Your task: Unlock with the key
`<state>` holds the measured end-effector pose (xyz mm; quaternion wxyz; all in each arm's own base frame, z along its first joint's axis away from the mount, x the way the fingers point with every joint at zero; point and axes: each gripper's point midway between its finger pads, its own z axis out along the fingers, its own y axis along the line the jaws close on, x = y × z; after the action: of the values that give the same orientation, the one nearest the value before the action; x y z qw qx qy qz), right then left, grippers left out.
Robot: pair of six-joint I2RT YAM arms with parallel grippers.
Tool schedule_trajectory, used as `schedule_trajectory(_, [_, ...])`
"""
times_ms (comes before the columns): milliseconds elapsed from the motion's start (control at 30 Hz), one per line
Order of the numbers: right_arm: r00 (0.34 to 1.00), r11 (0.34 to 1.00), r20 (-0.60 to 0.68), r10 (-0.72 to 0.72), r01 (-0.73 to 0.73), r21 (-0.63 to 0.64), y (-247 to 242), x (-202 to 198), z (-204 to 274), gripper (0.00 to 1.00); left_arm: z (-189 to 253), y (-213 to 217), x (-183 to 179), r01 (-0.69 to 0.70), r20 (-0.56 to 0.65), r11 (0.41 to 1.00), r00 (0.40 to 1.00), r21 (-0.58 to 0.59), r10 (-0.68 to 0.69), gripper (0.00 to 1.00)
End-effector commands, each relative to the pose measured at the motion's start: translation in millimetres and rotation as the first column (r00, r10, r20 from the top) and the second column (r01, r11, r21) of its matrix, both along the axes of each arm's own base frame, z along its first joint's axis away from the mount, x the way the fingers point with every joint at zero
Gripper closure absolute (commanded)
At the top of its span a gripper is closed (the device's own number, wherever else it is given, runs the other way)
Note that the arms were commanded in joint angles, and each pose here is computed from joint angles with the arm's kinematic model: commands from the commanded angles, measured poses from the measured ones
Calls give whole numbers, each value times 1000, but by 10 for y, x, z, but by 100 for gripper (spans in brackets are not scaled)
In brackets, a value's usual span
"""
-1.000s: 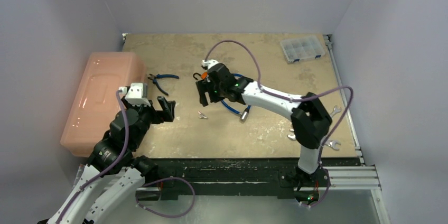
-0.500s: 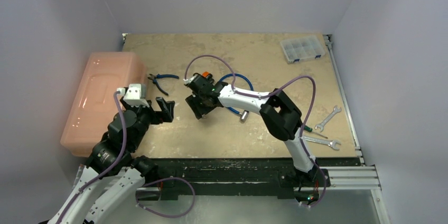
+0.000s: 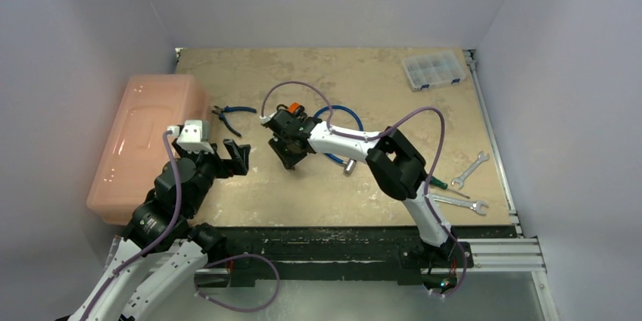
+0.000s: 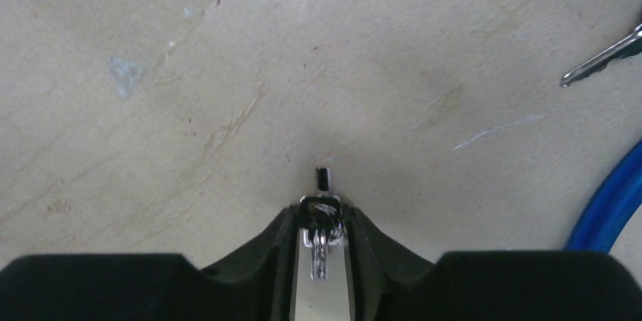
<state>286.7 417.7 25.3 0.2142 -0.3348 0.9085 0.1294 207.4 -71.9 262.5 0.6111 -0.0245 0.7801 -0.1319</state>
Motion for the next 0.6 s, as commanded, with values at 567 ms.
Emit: schedule_trajectory(567, [994,974,-47,-99,107,200,174,-97,519,100,75,6,18,-8,25,1000,1000,-13,9,2])
